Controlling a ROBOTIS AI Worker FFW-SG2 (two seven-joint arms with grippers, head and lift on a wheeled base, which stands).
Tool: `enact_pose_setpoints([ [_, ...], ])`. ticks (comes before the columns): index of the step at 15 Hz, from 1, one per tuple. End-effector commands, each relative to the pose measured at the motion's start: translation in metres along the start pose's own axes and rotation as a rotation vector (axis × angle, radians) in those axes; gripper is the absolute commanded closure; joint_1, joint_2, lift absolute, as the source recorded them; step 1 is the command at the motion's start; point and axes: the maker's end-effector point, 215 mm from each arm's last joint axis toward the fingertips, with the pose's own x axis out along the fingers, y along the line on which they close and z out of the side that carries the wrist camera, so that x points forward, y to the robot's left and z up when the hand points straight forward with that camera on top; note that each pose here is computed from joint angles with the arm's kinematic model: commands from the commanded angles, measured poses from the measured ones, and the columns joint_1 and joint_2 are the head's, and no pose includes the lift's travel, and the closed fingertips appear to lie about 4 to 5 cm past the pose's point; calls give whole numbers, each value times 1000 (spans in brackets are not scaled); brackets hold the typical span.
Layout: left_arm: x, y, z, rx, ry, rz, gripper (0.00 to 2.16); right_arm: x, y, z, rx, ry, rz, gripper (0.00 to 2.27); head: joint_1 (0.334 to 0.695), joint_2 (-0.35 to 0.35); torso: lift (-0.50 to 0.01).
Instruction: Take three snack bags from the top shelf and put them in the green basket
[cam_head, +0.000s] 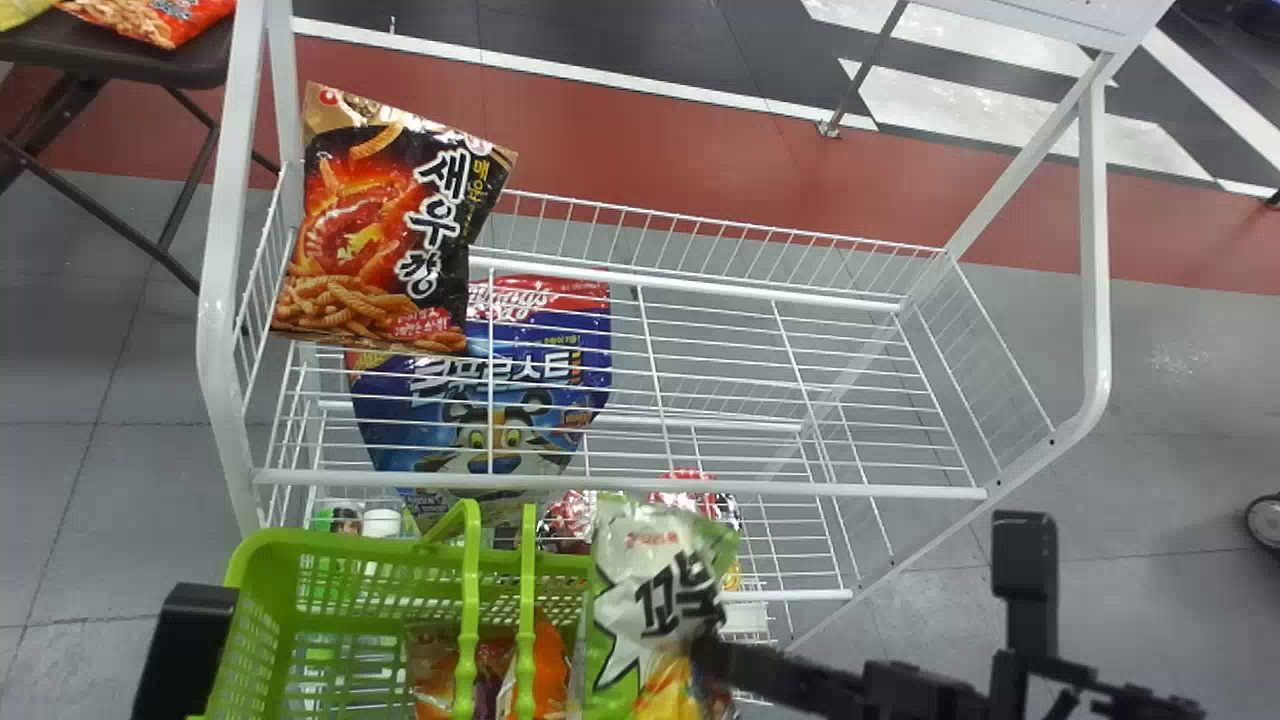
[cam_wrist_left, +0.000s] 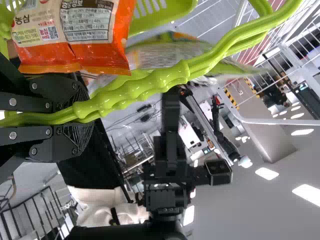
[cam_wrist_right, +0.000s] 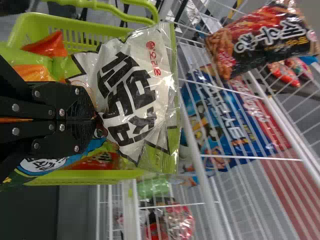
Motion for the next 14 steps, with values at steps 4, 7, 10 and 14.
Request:
enact_pose_setpoints([
  [4, 14, -7, -8, 1, 29, -14, 1872, 45, 16, -59, 122, 153, 138, 2246, 695, -350, -36],
  [7, 19, -14, -15, 3, 50, -22, 1872, 79, 13, -81, 120, 217, 121, 2243, 695, -350, -36],
  [10, 17, -19, -18, 3, 48, -24, 1872, 119, -22, -43, -101, 48, -30, 2243, 695, -350, -36],
  [14, 10, -19, -19, -2, 34, -22, 1872, 118, -31, -10, -297, -83, -162, 2223, 695, -350, -36],
])
